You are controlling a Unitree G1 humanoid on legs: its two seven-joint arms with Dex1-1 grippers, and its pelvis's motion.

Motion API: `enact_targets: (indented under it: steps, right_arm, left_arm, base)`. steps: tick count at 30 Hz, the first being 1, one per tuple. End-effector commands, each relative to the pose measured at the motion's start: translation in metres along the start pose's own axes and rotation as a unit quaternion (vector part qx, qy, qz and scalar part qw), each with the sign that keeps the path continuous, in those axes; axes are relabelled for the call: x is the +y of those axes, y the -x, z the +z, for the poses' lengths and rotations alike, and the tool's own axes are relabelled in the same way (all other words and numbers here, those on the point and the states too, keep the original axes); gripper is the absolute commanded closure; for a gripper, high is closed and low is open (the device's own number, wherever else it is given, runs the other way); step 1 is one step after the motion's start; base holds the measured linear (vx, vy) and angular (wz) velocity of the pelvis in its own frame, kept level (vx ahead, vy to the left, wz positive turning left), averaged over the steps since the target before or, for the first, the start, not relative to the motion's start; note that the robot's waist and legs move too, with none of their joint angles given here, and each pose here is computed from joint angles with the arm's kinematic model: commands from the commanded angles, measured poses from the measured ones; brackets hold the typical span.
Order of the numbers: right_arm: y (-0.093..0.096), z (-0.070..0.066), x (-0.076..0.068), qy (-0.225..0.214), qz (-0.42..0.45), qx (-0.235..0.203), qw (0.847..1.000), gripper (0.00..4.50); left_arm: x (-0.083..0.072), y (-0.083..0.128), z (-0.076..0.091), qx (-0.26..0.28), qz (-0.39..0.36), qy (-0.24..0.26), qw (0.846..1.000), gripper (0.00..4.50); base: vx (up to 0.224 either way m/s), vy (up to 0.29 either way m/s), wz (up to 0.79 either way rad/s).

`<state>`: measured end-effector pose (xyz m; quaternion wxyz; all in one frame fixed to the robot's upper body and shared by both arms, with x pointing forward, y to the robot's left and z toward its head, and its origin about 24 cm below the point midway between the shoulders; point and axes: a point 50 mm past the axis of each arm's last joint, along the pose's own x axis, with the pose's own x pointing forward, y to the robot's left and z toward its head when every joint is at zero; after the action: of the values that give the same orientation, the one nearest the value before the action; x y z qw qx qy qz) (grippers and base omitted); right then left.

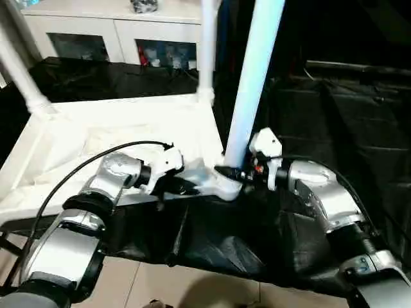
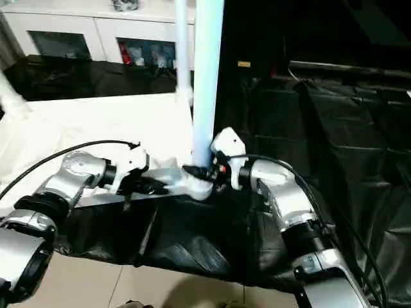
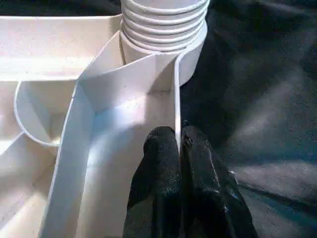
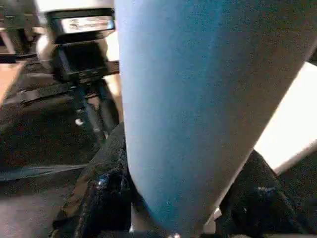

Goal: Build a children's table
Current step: Insert table leg to table base

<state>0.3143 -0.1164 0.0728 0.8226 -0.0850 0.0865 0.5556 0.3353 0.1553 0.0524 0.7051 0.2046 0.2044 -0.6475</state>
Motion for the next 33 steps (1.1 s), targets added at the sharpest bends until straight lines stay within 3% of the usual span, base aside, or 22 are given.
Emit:
enact_targets:
  steps: [1, 5, 10, 18, 21, 28, 33]
  right_arm:
    - [-0.004, -0.034, 0.021, -0.047, 0.059, 0.062, 0.995, 2.64]
    - [-0.004, -0.037, 0.032, -0.042, 0.103, 0.063, 0.992, 2.64]
    - [-0.007, -0.039, 0.036, -0.041, 0.111, 0.062, 0.991, 2.64]
    - [-0.016, -0.036, 0.006, -0.064, -0.043, 0.051, 0.996, 2.64]
    - [-0.024, -0.035, -0.016, -0.095, -0.166, 0.059, 0.980, 2.64]
    - [-0.030, -0.038, -0.029, -0.131, -0.270, 0.062, 0.952, 2.64]
    - [-0.037, -0.041, -0.024, -0.156, -0.267, 0.060, 0.949, 2.64]
  left_arm:
    - [-0.002, -0.001, 0.015, -0.015, -0.048, -0.044, 0.998, 4.50]
    - [-0.004, 0.001, 0.016, -0.009, -0.079, -0.048, 0.996, 4.50]
    - [0.000, 0.002, 0.020, -0.013, -0.055, -0.047, 0.997, 4.50]
    - [0.017, -0.003, 0.030, -0.012, 0.058, -0.032, 0.998, 4.50]
    - [0.032, -0.013, 0.043, -0.013, 0.165, 0.000, 0.986, 4.50]
    - [0.038, -0.036, 0.055, -0.020, 0.247, 0.032, 0.968, 4.50]
    - [0.031, -0.045, 0.055, -0.025, 0.217, 0.027, 0.976, 4.50]
  base:
    - [0.000, 0.000, 0.00]
    - [0.000, 0.000, 0.00]
    - [0.000, 0.000, 0.00]
    - [-0.006, 0.000, -0.01]
    - [0.000, 0.000, 0.00]
    - [0.000, 0.000, 0.00]
    - [0.000, 0.000, 0.00]
